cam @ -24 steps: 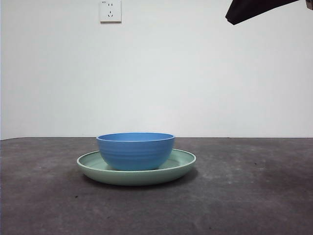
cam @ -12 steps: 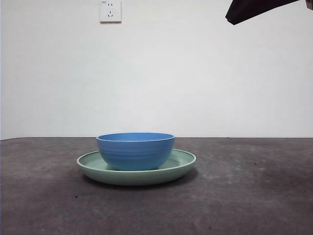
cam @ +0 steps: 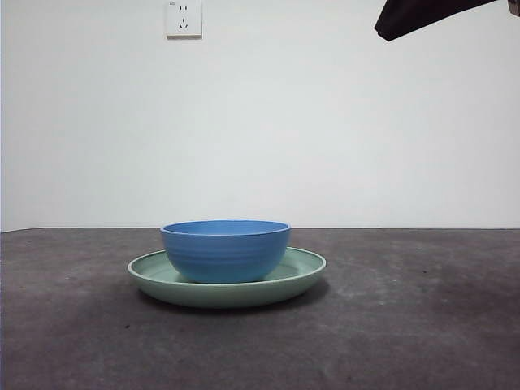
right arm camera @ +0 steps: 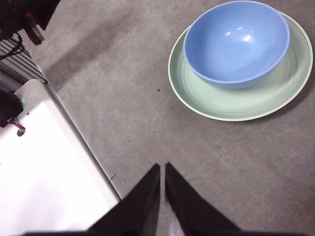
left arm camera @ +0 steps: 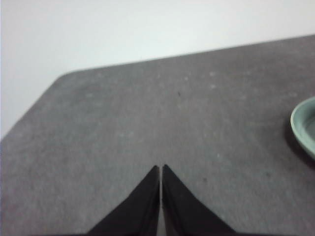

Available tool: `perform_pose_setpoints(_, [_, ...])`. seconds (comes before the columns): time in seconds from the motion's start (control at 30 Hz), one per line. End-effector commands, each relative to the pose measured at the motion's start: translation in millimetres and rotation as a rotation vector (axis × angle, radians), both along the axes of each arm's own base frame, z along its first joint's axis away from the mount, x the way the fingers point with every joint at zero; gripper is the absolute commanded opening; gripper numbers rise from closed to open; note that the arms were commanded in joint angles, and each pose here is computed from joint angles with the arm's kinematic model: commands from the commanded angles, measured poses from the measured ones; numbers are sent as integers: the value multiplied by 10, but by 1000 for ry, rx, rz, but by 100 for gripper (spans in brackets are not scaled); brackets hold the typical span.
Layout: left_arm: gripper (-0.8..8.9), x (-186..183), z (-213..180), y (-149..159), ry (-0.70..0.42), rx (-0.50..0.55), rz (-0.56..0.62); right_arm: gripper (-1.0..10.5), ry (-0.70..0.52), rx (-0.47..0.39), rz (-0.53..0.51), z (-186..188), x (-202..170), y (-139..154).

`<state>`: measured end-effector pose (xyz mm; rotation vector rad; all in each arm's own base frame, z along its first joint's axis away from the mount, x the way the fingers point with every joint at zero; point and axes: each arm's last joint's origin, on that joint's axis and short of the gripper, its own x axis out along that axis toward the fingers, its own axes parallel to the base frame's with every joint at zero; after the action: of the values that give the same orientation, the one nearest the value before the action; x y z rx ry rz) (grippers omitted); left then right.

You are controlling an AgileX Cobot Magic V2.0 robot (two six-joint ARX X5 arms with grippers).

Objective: Pick up the blue bowl, put it on the green plate, put it on desk

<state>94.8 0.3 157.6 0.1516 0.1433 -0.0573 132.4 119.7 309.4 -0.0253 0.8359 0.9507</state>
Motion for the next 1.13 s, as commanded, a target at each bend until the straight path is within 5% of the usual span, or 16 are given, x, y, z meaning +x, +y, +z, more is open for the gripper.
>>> perform_pose_setpoints(0.03, [10,6,-74,4,30,-25,10,10,-1,10,4,18,3,25])
perform_pose_setpoints(1.03, [10,7,-79,4,33,-72,17,10,-4,7,6,17,4,24])
perform_pose_setpoints(1.13, [10,7,-79,4,33,-72,17,10,-80,-12,3,40,36,-17])
